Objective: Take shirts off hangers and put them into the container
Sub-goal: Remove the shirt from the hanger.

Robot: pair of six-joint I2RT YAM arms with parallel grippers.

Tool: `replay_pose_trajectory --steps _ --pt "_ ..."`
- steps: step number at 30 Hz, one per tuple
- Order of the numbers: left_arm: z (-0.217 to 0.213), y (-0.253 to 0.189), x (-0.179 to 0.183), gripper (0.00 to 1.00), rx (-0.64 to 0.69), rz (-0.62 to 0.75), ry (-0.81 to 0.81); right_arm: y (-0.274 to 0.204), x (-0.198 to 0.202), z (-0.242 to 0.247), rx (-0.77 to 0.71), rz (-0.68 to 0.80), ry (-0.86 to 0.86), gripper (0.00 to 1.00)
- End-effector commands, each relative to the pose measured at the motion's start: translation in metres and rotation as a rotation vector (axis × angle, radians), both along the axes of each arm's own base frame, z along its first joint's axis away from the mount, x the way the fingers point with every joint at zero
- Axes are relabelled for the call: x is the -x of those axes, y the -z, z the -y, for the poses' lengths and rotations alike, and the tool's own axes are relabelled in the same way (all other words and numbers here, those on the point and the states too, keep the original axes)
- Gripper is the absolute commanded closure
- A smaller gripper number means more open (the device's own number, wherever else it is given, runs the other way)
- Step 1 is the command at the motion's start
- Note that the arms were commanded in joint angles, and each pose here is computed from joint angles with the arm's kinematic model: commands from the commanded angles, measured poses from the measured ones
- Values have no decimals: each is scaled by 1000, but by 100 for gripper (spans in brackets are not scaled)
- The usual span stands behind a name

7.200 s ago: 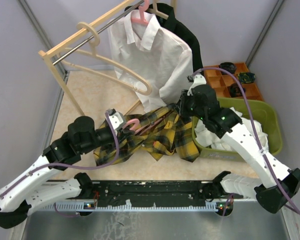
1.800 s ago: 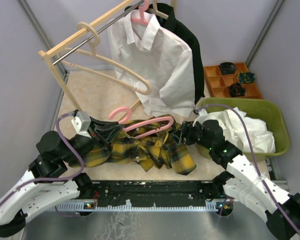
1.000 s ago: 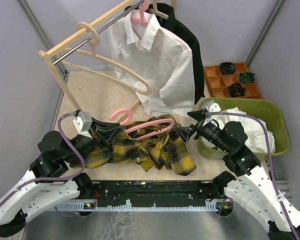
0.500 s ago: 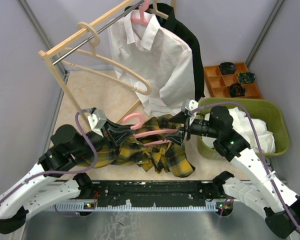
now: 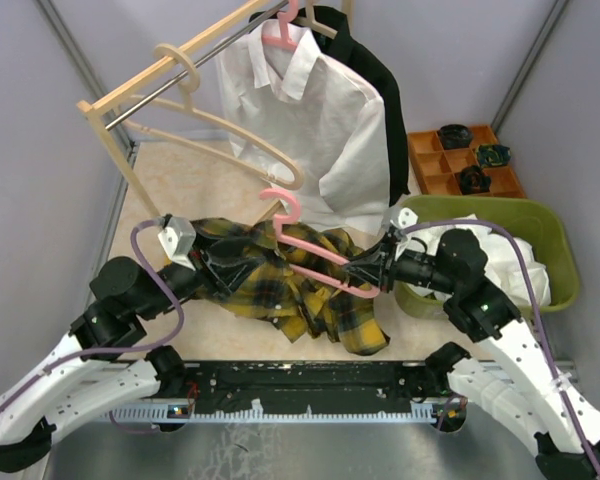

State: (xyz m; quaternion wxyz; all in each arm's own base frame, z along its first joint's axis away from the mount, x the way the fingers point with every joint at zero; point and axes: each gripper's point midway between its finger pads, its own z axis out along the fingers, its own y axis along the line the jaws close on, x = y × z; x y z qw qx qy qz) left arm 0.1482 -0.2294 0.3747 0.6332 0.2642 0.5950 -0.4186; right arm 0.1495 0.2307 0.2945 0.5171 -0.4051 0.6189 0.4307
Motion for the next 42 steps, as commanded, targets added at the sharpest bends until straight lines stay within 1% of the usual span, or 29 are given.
replay_pose_trajectory --steps 1,4,6,8,11,16,19,21,22,25,27,28,30,32,33,34,35,36,37,41,42 --pt "-18 29 -22 35 -82 -86 -168 -6 -36 37 -20 -43 357 100" --pt "-20 63 -36 24 -212 -148 -233 2 -27 50 -8 -109 413 100" --pt "-17 80 -44 21 -272 -186 -260 5 -19 53 -17 -143 413 100" --pt "-8 87 -49 19 -300 -209 -252 7 -12 57 -28 -159 417 100" --pt "11 83 -51 18 -281 -223 -200 11 -7 60 -25 -199 426 100" --pt "41 71 -38 15 -172 -219 -48 28 -1 58 25 -298 419 100" --pt "47 71 -37 13 -132 -228 -28 45 1 55 72 -383 410 100" --pt "51 78 -37 11 -128 -238 -16 52 7 46 85 -436 354 100" --pt "53 83 -38 11 -129 -252 -15 53 14 39 78 -467 297 100" --pt "58 110 -48 9 -180 -344 -64 51 28 22 34 -528 170 100" --pt "58 134 -56 14 -261 -421 -111 50 36 19 23 -553 122 100" --pt "58 145 -59 22 -303 -445 -133 49 39 19 22 -555 112 100" --pt "51 164 -66 48 -384 -498 -197 45 42 23 25 -543 121 100" --pt "38 178 -74 71 -443 -550 -300 40 42 30 34 -518 161 100" --pt "30 182 -78 86 -464 -558 -350 39 43 34 45 -507 180 100" --pt "21 185 -81 92 -481 -562 -404 37 43 39 56 -497 205 100" --pt "13 185 -83 93 -486 -560 -445 37 42 45 73 -492 236 100" --pt "6 184 -86 99 -485 -552 -482 38 42 50 92 -493 266 100" --pt "0 181 -87 100 -479 -540 -508 39 41 56 111 -494 302 100" --pt "-26 178 -92 100 -454 -506 -623 39 41 74 171 -507 397 100" --pt "-30 177 -92 97 -447 -505 -645 36 41 78 173 -501 421 100"
